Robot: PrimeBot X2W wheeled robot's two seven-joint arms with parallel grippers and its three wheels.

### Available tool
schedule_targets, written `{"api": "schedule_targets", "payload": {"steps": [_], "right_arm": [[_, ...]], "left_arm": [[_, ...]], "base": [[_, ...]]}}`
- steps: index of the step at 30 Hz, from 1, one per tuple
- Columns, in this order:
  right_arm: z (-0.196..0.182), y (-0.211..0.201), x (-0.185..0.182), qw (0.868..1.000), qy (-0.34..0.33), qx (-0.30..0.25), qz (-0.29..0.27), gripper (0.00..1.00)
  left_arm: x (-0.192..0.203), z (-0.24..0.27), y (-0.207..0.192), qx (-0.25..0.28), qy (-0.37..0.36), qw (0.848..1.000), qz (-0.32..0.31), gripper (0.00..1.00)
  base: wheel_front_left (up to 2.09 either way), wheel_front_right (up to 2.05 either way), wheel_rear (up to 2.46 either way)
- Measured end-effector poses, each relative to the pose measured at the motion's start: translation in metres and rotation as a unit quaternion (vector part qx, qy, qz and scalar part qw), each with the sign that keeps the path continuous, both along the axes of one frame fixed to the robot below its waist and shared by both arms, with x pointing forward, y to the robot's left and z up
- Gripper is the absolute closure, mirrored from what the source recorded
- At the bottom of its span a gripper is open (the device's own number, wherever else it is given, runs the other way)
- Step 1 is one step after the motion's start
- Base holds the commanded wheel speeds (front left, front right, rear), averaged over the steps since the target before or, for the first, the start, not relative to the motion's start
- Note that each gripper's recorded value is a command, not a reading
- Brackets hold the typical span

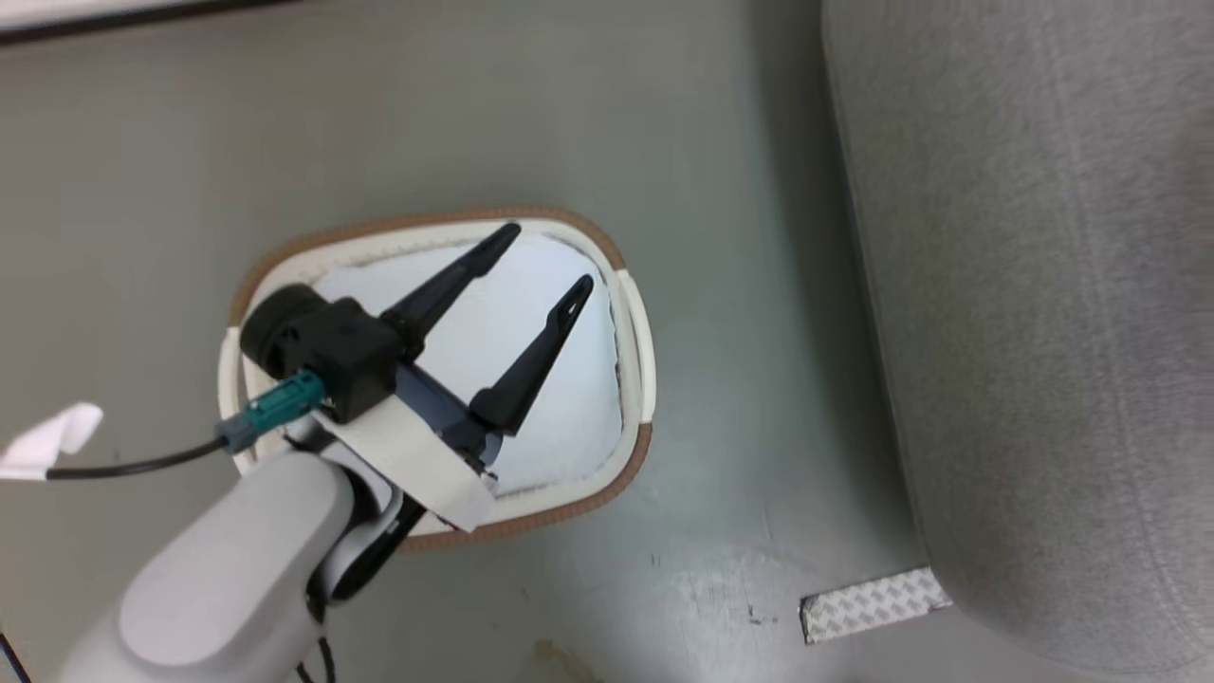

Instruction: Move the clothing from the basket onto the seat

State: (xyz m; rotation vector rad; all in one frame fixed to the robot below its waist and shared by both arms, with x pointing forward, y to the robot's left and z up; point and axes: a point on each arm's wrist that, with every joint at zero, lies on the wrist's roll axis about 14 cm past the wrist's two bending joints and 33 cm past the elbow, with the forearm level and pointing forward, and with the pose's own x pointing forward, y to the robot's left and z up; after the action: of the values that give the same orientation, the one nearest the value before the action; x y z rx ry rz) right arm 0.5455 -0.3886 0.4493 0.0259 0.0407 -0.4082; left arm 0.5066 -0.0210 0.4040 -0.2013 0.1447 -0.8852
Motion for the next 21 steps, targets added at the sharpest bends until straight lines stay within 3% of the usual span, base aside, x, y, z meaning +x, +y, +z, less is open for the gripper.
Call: {"api": "schedule_targets", "payload": {"steps": [4,11,21], "right_arm": [[0.017,0.035,-0.020,0.998,-0.008,-0.034,0.056,0.00],[0.042,0.105,-0.062,0.990,-0.039,-0.028,0.130,0.00],[0.072,0.173,-0.118,0.977,-0.076,-0.034,0.199,0.00]], "left_arm": [[-0.012,0.014,0.005,0.000,0.001,1.000,0.019,0.00],[-0.045,0.037,0.025,-0.001,0.019,0.997,0.074,0.00],[-0.098,0.072,0.092,-0.003,0.006,0.980,0.197,0.00]], "base": [[0.00,0.00,0.00],[0.00,0.00,0.00],[0.00,0.00,0.00]]}}
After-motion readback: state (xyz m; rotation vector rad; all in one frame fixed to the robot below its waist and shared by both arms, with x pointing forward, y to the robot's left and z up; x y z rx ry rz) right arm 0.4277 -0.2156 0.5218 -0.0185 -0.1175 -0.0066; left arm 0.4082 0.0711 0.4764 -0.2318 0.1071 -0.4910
